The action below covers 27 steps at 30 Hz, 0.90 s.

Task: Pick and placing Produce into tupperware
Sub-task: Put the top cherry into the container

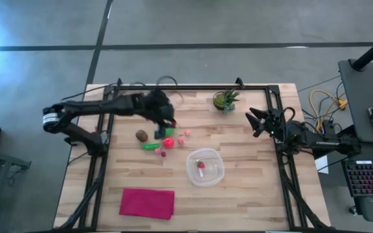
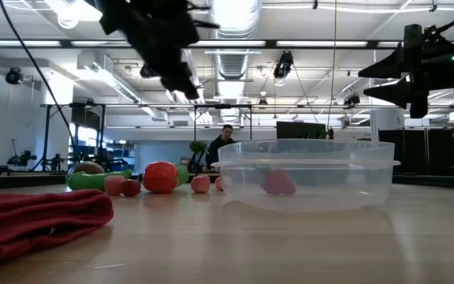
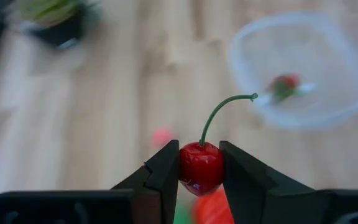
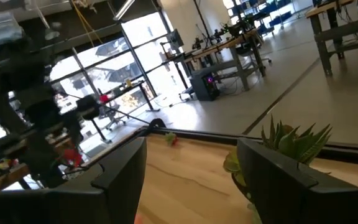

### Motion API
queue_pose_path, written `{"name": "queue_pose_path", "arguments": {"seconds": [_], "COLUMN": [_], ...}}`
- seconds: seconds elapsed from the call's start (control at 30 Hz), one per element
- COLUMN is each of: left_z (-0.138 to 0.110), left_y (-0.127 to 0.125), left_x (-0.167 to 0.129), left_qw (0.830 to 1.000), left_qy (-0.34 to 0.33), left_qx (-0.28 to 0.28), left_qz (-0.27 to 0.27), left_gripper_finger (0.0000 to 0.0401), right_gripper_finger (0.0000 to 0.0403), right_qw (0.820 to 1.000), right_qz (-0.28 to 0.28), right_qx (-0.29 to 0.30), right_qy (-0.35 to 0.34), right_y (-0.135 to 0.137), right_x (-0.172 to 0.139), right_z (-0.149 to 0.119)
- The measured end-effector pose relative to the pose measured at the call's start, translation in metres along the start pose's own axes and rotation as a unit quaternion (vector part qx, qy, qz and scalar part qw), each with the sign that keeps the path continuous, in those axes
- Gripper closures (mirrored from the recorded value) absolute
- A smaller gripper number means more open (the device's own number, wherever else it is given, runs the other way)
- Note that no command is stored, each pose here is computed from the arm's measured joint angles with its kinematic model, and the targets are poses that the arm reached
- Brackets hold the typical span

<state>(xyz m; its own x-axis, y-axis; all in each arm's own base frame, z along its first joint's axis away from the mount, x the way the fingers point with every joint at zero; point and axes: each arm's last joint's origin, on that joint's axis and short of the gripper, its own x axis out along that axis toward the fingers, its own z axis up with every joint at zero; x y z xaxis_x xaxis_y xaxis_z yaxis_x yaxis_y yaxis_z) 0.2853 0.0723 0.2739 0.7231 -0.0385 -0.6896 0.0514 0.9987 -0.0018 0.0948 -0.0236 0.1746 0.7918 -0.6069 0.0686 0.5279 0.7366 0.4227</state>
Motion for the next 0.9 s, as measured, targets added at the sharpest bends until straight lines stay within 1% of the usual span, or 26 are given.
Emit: {"name": "queue_pose_path", "arguments": {"seconds": [0.13, 0.2, 0.33, 0.43, 0.5, 0.53, 0.6, 0.67, 0.73, 0.83, 0.9], "left_z": [0.015, 0.02, 0.02, 0.016, 0.016, 0.015, 0.013, 0.01, 0.01, 0.009, 0.005], "left_y": [-0.029, -0.043, -0.068, -0.082, -0.085, -0.085, -0.084, -0.085, -0.086, -0.085, -0.085], "left_x": [0.029, 0.043, 0.073, 0.093, 0.102, 0.106, 0.111, 0.117, 0.121, 0.129, 0.135], "left_qw": [0.999, 0.997, 0.995, 0.992, 0.987, 0.986, 0.985, 0.984, 0.985, 0.986, 0.986], "left_qy": [-0.023, -0.027, -0.017, -0.013, -0.021, -0.02, -0.014, -0.01, -0.014, -0.02, -0.011], "left_qx": [-0.027, -0.031, -0.032, -0.021, -0.023, -0.034, -0.054, -0.056, -0.056, -0.077, -0.084], "left_qz": [-0.041, -0.06, -0.092, -0.126, -0.155, -0.161, -0.166, -0.167, -0.164, -0.15, -0.142], "left_gripper_finger": [0.0308, 0.0308, 0.0308, 0.0308, 0.0308, 0.0308, 0.0306, 0.0296, 0.028, 0.0246, 0.0222], "right_gripper_finger": [0.0161, 0.0161, 0.0161, 0.0161, 0.0161, 0.0161, 0.0161, 0.0161, 0.0161, 0.0161, 0.0161], "right_qw": [1.0, 0.999, 0.997, 0.996, 0.996, 0.996, 0.996, 0.995, 0.995, 0.995, 0.994], "right_qz": [0.019, 0.034, 0.071, 0.085, 0.086, 0.086, 0.086, 0.085, 0.084, 0.085, 0.085], "right_qx": [0.0, 0.0, 0.0, 0.0, 0.004, 0.008, 0.014, 0.028, 0.041, 0.044, 0.049], "right_qy": [0.008, 0.014, 0.029, 0.035, 0.036, 0.036, 0.036, 0.038, 0.039, 0.039, 0.039], "right_y": [0.001, 0.002, 0.004, 0.005, 0.005, 0.005, 0.005, 0.005, 0.005, 0.005, 0.005], "right_x": [0.0, 0.0, 0.0, 0.0, -0.001, -0.001, -0.001, 0.0, 0.0, -0.001, -0.001], "right_z": [0.0, -0.001, -0.002, -0.002, -0.002, -0.002, -0.002, -0.002, -0.002, -0.002, -0.002]}}
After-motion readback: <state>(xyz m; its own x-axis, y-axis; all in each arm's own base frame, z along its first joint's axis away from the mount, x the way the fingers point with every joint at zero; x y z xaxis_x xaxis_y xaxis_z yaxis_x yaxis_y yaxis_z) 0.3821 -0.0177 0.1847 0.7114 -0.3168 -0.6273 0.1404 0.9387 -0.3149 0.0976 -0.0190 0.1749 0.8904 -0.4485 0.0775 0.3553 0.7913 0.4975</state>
